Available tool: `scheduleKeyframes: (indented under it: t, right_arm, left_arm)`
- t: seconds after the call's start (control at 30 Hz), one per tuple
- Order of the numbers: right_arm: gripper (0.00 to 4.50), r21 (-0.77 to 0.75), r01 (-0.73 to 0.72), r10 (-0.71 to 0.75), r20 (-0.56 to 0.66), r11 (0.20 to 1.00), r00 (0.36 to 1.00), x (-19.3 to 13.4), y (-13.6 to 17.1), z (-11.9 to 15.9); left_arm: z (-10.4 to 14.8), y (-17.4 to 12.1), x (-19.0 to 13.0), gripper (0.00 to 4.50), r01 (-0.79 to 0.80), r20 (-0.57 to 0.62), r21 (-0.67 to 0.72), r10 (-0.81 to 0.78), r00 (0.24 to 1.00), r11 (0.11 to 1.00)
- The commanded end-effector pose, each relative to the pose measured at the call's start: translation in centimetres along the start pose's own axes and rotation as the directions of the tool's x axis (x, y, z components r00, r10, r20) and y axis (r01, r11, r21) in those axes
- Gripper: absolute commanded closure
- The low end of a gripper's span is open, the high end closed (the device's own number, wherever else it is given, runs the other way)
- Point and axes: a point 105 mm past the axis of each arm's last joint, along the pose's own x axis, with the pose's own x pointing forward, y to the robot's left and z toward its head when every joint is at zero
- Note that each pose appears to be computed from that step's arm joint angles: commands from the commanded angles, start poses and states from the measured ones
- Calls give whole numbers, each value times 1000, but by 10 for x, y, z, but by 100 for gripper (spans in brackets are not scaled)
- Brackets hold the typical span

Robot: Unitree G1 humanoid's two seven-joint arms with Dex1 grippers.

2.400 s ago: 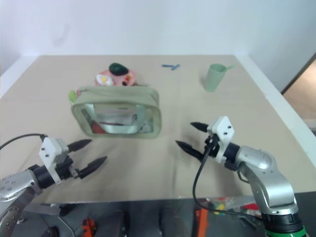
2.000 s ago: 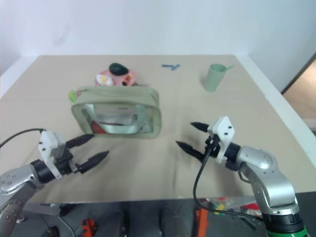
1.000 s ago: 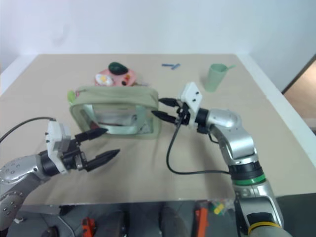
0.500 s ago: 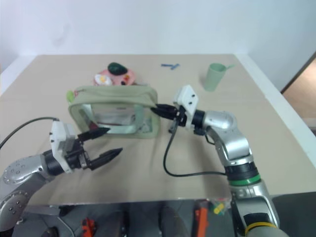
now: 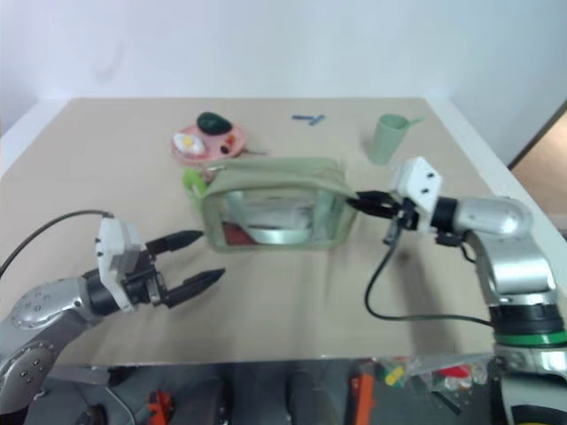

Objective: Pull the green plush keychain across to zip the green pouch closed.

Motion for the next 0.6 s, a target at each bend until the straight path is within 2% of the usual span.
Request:
scheduleKeyframes:
  t: [0.03, 0.2, 0.37, 0.6]
  right_arm:
    - [446, -36, 32, -31, 17, 999, 999, -7, -4, 8]
    - [446, -36, 28, -27, 32, 999, 999, 0, 0, 10]
    - [446, -31, 25, -23, 54, 999, 998, 6, 5, 13]
    - [446, -32, 26, -24, 65, 999, 998, 10, 7, 15]
  left_arm:
    - [6, -1, 0, 0, 6, 17, 34, -7, 1000, 999]
    - [11, 13, -4, 0, -64, 48, 3, 63, 997, 998]
    - [20, 51, -17, 0, -233, 65, -37, 235, 970, 972]
    - [28, 92, -16, 0, -347, 42, -71, 350, 936, 935]
